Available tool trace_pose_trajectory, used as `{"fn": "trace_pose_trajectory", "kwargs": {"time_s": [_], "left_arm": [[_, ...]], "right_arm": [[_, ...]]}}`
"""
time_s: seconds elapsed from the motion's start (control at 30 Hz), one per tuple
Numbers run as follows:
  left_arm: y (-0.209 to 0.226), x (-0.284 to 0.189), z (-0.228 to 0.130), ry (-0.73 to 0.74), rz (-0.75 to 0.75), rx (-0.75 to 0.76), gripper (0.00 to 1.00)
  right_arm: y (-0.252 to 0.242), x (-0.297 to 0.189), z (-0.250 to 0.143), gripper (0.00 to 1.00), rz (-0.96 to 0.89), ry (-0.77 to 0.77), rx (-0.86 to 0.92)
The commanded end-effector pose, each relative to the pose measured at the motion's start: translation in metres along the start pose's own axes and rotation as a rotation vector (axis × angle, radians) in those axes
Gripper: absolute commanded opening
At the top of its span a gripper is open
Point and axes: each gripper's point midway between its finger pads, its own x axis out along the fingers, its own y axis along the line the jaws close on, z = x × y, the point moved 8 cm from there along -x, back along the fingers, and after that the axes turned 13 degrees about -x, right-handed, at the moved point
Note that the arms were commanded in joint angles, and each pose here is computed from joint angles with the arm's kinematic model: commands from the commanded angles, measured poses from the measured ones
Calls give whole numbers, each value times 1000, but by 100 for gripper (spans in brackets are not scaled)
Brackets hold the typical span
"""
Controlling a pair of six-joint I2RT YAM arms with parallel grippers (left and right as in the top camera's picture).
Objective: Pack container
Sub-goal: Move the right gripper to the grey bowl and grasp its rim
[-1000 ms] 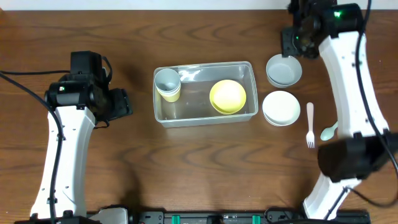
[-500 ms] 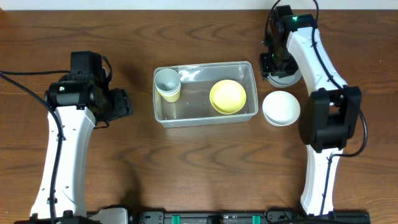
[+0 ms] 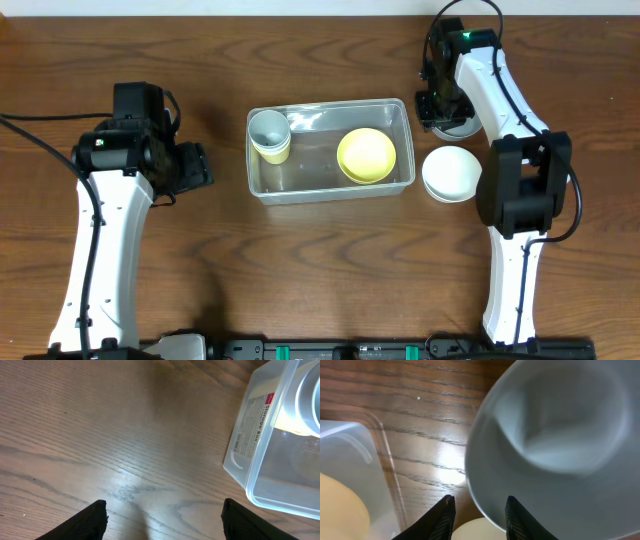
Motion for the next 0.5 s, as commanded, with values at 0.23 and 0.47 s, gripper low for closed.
{"fn": "trace_pose_trajectory", "kwargs": {"time_s": [0.23,0.47], "left_arm": [[0,-4,-2,-7,-7,-9,74],[0,-4,-2,-7,-7,-9,74]], "right_arm": [[-3,3,1,27,-48,7,2],[-3,3,1,9,-48,8,1]]}}
